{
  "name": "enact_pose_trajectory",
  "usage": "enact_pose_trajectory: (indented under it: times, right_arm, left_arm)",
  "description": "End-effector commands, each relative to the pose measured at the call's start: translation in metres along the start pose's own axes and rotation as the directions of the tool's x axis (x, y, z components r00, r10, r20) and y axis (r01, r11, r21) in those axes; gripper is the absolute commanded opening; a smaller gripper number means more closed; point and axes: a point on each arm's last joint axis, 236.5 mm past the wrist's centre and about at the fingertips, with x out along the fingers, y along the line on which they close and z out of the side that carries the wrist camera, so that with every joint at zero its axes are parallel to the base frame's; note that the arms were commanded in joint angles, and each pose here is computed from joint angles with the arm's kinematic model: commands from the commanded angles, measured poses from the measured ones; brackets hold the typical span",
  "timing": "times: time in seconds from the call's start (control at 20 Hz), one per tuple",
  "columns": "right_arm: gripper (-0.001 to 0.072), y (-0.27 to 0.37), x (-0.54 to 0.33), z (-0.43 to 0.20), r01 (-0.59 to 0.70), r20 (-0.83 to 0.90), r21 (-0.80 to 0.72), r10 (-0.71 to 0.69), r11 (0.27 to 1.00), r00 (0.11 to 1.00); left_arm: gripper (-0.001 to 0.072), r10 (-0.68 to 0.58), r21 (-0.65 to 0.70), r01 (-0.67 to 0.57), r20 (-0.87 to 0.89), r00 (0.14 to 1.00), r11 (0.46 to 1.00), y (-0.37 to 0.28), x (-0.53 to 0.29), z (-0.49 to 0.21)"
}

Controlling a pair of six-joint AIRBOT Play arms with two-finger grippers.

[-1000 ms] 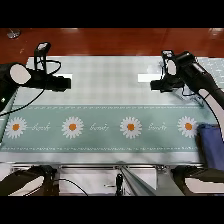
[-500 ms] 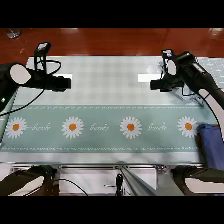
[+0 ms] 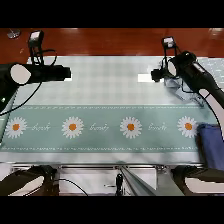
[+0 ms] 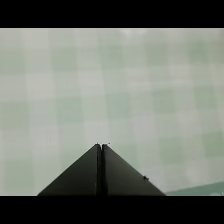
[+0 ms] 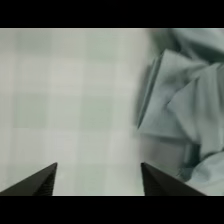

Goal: Fold the shirts.

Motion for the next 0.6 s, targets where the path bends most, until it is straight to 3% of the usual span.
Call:
enact_pose_trajectory:
  times: [0.0, 0.05, 0.1, 0.15, 0.2, 0.3, 0.4, 0.55]
  right_arm:
    - [0.0629, -0.062, 0.004, 0.039, 0.158, 0.152, -0.005, -0.156, 0.987, 0.976]
    - [0.0629, -0.090, 0.008, 0.037, 0.195, 0.142, 0.055, -0.201, 0.979, 0.969]
    - [0.0629, -0.116, 0.013, 0.034, 0.213, 0.128, 0.130, -0.230, 0.968, 0.965]
    - [0.0628, -0.145, 0.020, 0.029, 0.226, 0.114, 0.236, -0.258, 0.945, 0.960]
    - [0.0628, -0.168, 0.027, 0.025, 0.228, 0.107, 0.321, -0.274, 0.919, 0.956]
    - [0.0628, -0.198, 0.047, 0.019, 0.202, 0.110, 0.419, -0.270, 0.885, 0.957]
    - [0.0628, -0.215, 0.073, 0.008, 0.188, 0.084, 0.476, -0.257, 0.859, 0.963]
    - [0.0628, -0.223, 0.119, -0.017, 0.191, -0.038, 0.514, -0.200, 0.836, 0.979]
  left_arm:
    - [0.0025, 0.001, -0.003, 0.000, 0.182, 0.983, 1.000, 0.001, -0.004, 0.043]
    - [0.0079, -0.001, -0.002, 0.001, 0.228, 0.974, 1.000, 0.000, -0.006, 0.054]
    - [0.0233, -0.003, 0.000, 0.003, 0.275, 0.961, 1.000, -0.001, -0.008, 0.065]
    - [0.0417, -0.001, 0.000, 0.001, 0.303, 0.953, 1.000, 0.000, -0.009, 0.071]
    - [0.0704, 0.006, 0.020, -0.013, 0.324, 0.946, 1.000, 0.004, -0.010, 0.077]
    - [0.0702, 0.030, 0.084, -0.059, 0.309, 0.951, 0.995, 0.016, -0.006, 0.074]
    - [0.0702, 0.061, 0.067, -0.079, 0.246, 0.967, 0.995, 0.033, 0.006, 0.059]
    - [0.0702, 0.090, 0.020, -0.091, 0.033, 0.995, 0.996, 0.054, 0.027, 0.008]
